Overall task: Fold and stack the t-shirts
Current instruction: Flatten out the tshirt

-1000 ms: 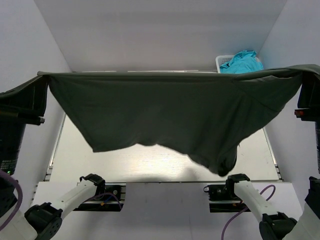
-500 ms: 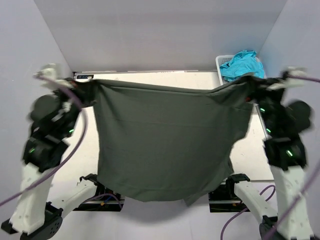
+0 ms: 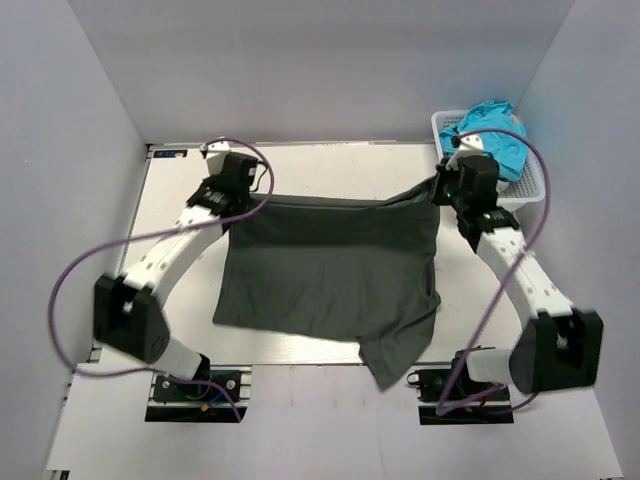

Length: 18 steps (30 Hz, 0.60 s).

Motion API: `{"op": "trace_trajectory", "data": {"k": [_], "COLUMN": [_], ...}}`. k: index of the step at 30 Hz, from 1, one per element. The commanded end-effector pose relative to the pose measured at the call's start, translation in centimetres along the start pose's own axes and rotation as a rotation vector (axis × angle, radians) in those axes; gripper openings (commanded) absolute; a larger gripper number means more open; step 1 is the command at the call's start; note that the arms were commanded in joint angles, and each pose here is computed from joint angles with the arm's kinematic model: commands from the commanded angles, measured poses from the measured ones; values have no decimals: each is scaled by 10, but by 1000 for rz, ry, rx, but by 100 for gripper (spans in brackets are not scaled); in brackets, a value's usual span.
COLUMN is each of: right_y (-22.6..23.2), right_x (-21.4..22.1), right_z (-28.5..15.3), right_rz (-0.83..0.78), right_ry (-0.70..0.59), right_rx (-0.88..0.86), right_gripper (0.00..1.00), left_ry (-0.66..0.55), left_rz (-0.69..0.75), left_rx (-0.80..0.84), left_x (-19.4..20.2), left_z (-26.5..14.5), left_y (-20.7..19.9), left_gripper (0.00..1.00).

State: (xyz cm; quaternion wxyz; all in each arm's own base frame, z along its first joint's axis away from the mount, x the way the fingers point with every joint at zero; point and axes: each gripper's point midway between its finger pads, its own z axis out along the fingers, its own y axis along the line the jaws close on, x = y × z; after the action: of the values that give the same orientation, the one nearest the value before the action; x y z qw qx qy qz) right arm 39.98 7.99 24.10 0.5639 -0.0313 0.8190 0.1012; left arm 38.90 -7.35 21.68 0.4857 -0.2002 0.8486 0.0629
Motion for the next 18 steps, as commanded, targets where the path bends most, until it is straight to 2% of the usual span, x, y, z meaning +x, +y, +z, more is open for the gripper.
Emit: {"op": "trace_trajectory", "data": {"k": [1,2,3,5,6,7,8,9,10,11,12,13,14,18], "right_y": [-1,2,-5,-10,-14,-16,-21,-27,-31,-32,-29,-33,-32,-32], "right_x": [-30,-47,-19,-13,-26,-25,-5,-17,-4,-5,-24,-10,-8,-6], "right_z": [39,45,74,103,114,131,151,159,180,186,190,200,203,202], "right_rz": [-43,-51,-56,-63,-85,-90,-87,-93,-93,-100,-101,-110,-111,-120], "right_ry": [-82,-109,-30,6,-13,4,51,36,70,72,38,66,70,74], "right_rx": [-10,-14,-1,15,39,54,67,100,109,113,119,119,111,116], "right_gripper": [0,0,0,0,0,0,0,0,0,0,0,0,0,0], "left_ry": [-61,-37,-36,-49,-34,-21,-14,3,4,7,28,13,31,34], "left_rz": [-82,-63,-55,-74,-64,-52,-48,-28,-28,-20,-15,-10,1,12], "left_rx": [-51,-67,-49,-65,-53,-79,-70,-64,-61,-46,-24,5,6,62], "left_x": [-25,-18,-19,-37,-36,-38,-38,-37,-38,-38,-35,-45,-38,-35], "left_z": [39,62,76,102,116,143,156,168,190,198,207,209,220,221], "left_y": [-8,-15,-23,-26,-32,-35,-40,-43,-49,-56,-58,-67,-65,-74], "left_gripper": [0,0,0,0,0,0,0,0,0,0,0,0,0,0]}}
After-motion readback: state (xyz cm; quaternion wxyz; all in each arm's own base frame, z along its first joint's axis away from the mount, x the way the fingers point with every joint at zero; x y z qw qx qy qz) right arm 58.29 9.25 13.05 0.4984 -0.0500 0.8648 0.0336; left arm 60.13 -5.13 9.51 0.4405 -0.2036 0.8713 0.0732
